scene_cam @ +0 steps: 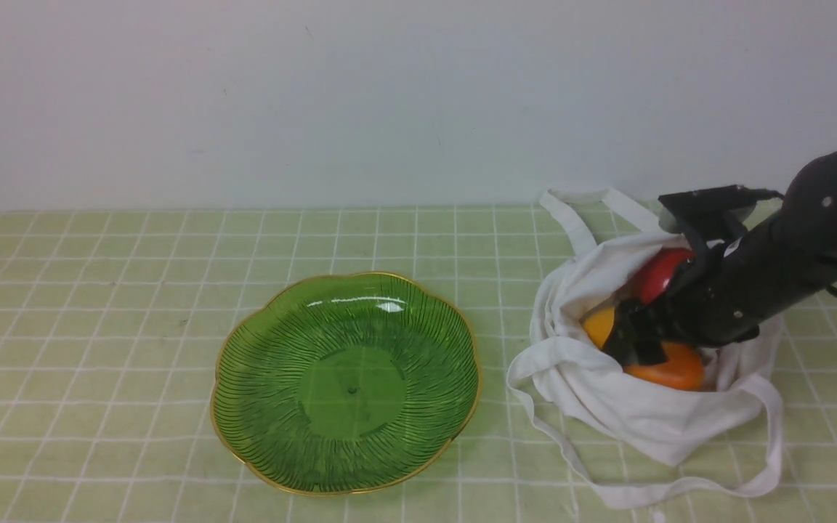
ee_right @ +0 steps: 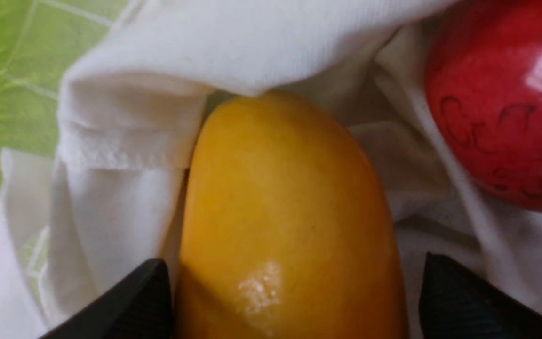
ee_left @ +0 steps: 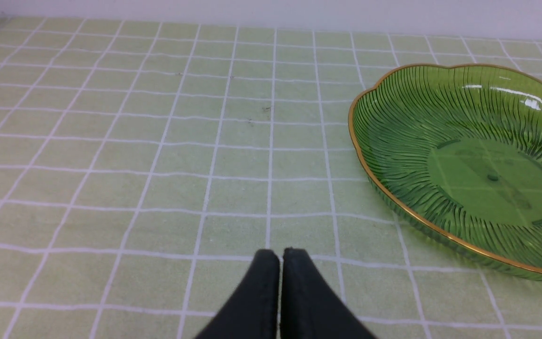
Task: Take the fruit out of the bag on the green coffee tablecloth and place them on the plate.
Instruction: 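Reach into the bag and grasp a fruit with the right gripper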
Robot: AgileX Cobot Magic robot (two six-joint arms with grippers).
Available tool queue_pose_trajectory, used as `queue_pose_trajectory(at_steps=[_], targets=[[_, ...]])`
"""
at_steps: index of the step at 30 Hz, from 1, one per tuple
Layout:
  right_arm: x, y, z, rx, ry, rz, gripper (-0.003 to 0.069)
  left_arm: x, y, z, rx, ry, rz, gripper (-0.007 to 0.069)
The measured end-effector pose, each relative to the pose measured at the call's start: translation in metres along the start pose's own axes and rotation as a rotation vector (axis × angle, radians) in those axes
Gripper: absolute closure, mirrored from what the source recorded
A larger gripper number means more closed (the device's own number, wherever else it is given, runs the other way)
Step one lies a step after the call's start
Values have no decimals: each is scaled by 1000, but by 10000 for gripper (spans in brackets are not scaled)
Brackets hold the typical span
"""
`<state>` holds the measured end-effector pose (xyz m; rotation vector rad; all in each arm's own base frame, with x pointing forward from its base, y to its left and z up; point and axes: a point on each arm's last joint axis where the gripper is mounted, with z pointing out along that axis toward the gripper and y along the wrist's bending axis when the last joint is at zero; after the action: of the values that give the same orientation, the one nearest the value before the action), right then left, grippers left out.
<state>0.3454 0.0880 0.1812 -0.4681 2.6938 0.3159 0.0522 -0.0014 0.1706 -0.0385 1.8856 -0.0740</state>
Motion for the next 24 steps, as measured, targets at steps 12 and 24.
queue_pose_trajectory(at_steps=[12, 24], targets=[[0, 0, 1, -6, 14, 1, 90, 0, 0, 0, 0, 0, 0, 633], [-22, 7, -53, 12, 71, -92, 90, 0, 0, 0, 0, 0, 0, 633]])
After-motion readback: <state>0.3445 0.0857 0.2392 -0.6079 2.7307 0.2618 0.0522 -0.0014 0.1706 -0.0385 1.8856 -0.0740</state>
